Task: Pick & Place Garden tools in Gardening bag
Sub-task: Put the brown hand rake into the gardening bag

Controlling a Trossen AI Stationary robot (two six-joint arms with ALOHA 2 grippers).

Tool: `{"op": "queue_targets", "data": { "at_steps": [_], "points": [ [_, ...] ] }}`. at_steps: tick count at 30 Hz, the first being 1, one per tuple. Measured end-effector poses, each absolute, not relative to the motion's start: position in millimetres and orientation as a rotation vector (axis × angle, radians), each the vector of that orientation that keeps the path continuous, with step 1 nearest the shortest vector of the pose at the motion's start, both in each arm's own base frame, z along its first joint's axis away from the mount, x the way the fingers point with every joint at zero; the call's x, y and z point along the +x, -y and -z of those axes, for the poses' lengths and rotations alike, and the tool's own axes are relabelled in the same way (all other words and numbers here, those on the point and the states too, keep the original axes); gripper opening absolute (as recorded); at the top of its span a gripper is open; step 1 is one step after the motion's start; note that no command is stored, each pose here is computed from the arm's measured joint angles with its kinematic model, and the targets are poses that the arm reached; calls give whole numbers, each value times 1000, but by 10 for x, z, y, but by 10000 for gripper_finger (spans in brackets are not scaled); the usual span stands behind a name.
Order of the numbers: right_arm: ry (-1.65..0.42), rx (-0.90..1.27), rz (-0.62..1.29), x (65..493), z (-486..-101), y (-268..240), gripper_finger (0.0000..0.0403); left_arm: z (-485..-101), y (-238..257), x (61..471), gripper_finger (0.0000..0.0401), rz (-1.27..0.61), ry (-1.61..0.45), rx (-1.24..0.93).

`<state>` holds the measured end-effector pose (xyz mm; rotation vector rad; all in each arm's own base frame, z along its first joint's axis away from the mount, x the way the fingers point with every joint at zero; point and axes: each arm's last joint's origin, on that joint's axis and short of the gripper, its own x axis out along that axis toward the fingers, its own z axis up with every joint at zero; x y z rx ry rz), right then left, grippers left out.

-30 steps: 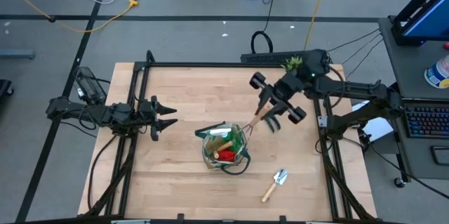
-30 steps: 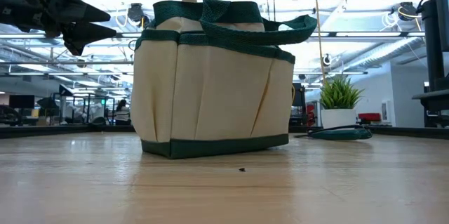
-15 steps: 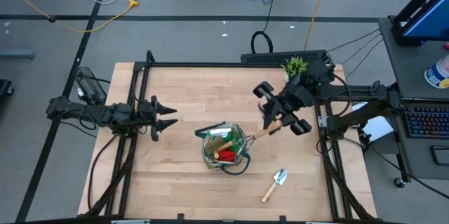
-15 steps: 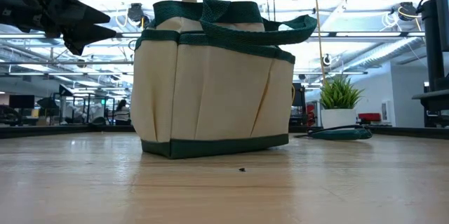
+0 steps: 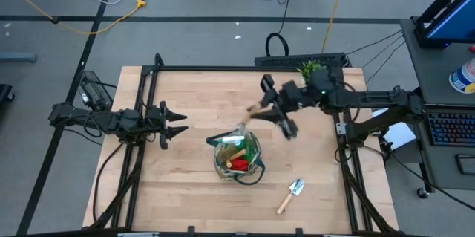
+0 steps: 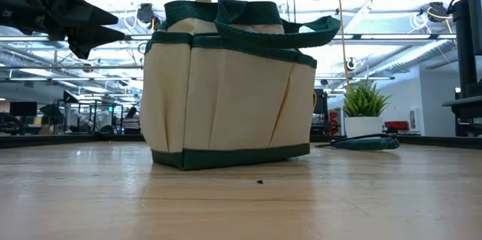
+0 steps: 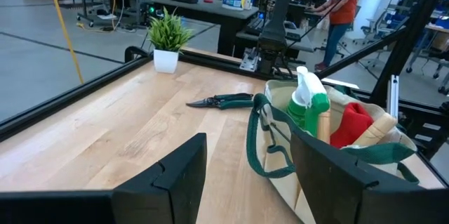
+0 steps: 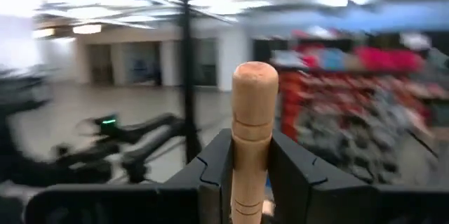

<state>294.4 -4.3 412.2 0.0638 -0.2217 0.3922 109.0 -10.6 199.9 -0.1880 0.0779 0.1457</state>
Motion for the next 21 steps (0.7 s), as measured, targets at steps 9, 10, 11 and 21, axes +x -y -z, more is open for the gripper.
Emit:
{"op": "queue_targets", "data": {
  "at_steps": [9,10,11,21],
  "points": [
    [68,281,-310,3346,-3721,33,60,-1980,106,1089,212,-147,-97,-185],
    [49,305,-296,3391,-3667,27,60,-1978,106,1089,212,-148,-99,-185],
    [26,328,-289,3429,-3615,19,60,-1975,106,1089,212,-149,-102,-186],
    [-111,491,-245,3740,-3181,-71,60,-1969,106,1088,212,-149,-108,-186]
  ]
}}
